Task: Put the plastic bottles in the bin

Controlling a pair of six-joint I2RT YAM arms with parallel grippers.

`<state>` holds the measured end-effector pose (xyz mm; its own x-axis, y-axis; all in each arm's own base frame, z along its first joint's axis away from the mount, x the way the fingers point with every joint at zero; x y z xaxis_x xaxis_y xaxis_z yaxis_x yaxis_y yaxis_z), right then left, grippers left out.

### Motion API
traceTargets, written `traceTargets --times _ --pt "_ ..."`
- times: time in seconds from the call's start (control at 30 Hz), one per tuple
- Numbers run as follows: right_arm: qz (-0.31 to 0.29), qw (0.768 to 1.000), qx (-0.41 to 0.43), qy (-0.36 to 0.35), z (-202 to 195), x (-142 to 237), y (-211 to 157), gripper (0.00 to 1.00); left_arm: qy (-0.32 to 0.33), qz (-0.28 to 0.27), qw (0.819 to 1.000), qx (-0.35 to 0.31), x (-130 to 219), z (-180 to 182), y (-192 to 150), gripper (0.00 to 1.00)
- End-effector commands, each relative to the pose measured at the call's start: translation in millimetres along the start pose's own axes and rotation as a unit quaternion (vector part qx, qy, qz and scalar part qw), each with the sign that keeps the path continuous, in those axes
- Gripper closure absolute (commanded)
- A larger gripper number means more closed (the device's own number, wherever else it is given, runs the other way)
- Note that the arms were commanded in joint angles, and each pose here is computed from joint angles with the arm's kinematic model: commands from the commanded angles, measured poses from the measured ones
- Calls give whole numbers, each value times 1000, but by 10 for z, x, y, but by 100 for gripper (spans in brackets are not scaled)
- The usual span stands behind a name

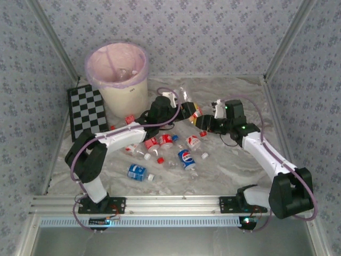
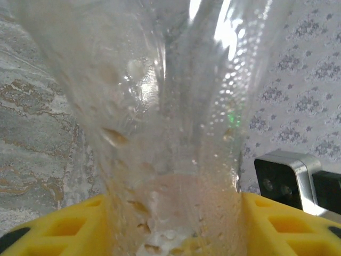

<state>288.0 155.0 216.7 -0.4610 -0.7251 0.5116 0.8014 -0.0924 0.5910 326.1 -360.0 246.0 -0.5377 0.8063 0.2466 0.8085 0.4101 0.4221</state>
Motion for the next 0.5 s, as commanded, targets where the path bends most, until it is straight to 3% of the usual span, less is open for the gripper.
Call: traceTargets --times 0.0,0.07,0.13,0.2,0.33,0.47 --pt "0 1000 1 -2 15 -11 -14 57 -37 -12 999 -7 -12 -247 104 53" --pt "4 1000 7 -7 2 4 -15 41 -34 -13 999 -11 -13 -256 113 54" --pt "13 999 16 -26 -57 65 -31 17 -27 -10 999 -21 -9 -267 136 56" --pt "16 999 20 -47 -146 166 -43 4 -12 -2 999 -40 9 -297 186 57" --pt "-1 994 14 -104 -346 466 -35 0 51 -31 994 -95 249 -333 495 59" --pt "20 983 17 -184 -628 551 -223 0 97 -87 980 -151 695 -425 1010 75"
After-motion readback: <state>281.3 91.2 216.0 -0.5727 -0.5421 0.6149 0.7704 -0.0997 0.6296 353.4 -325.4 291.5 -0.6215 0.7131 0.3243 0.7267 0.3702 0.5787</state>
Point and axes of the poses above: each hand's point on the last joint's axis, 136 mm out from that joint toward the fingers, its own x axis back along the fingers, its own z axis along the line the jaws close on, y = z × x, the point moved 5 cm from there along x, back along the fingers, and after that the axes turned 7 degrees about x, right-handed, at the moved point
